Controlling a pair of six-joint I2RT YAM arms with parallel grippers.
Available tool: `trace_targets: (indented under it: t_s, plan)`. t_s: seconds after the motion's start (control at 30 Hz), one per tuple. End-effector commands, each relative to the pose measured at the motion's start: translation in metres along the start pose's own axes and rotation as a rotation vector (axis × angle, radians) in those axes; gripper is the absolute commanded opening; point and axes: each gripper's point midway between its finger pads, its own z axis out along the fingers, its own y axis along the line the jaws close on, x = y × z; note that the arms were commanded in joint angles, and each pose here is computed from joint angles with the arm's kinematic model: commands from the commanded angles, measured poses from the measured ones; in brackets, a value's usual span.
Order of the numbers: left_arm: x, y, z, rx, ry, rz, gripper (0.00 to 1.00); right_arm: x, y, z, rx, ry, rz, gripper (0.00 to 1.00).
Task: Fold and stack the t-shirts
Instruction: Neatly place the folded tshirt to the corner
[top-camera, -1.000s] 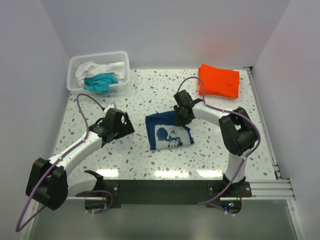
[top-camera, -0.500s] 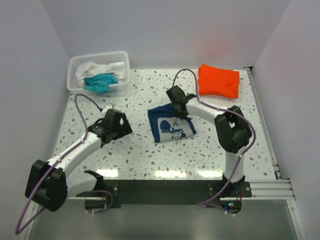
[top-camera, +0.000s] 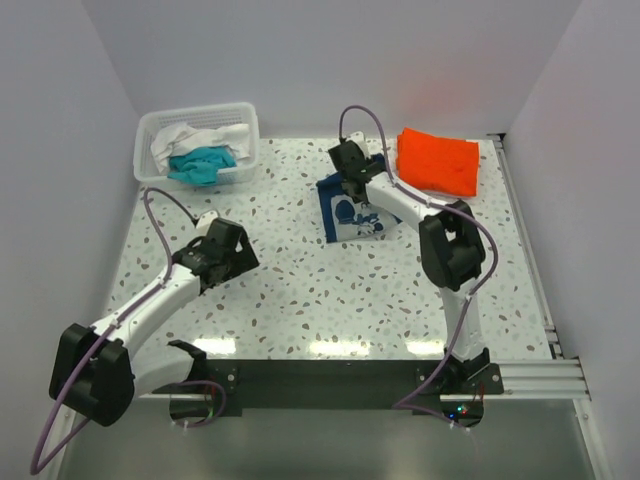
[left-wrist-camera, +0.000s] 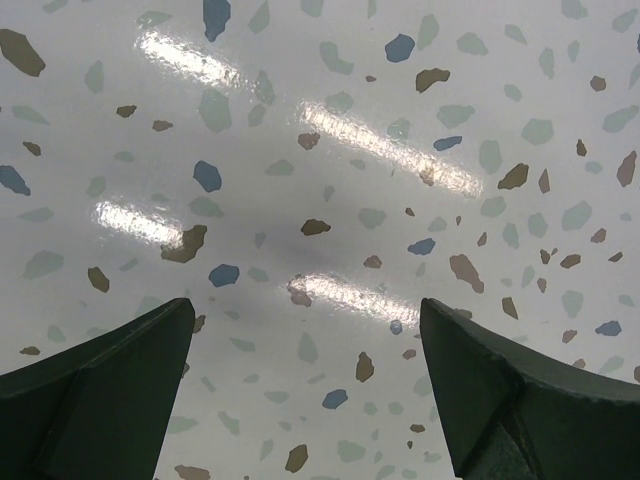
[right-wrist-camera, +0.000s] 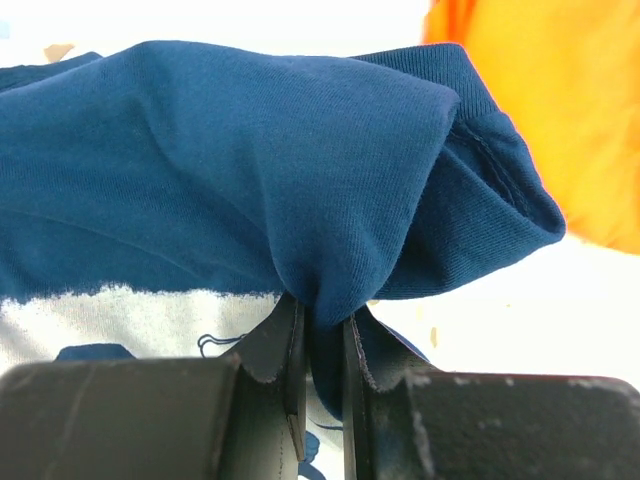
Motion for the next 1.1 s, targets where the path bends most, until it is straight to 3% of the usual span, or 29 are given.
trace_targets:
  t_s: [0.0,0.37,0.63,1.07]
  plan:
    - [-0.023,-0.002,-0.01,-0.009,-0.07,-0.047,1.0,-0.052,-0.045,0.008,0.135,-0.114,0.031,0.0]
    - [-0.033,0.01,-0.008,-0.092,-0.096,-0.056,1.0,-0.106,-0.126,0.034,0.266,-0.194,0.002,0.0]
    - [-0.032,0.013,-0.007,-0.112,-0.094,-0.051,1.0,-0.127,-0.139,0.041,0.304,-0.224,-0.02,0.0]
    - [-0.03,0.016,-0.005,-0.119,-0.092,-0.057,1.0,-0.161,-0.169,0.008,0.338,-0.286,0.004,0.0]
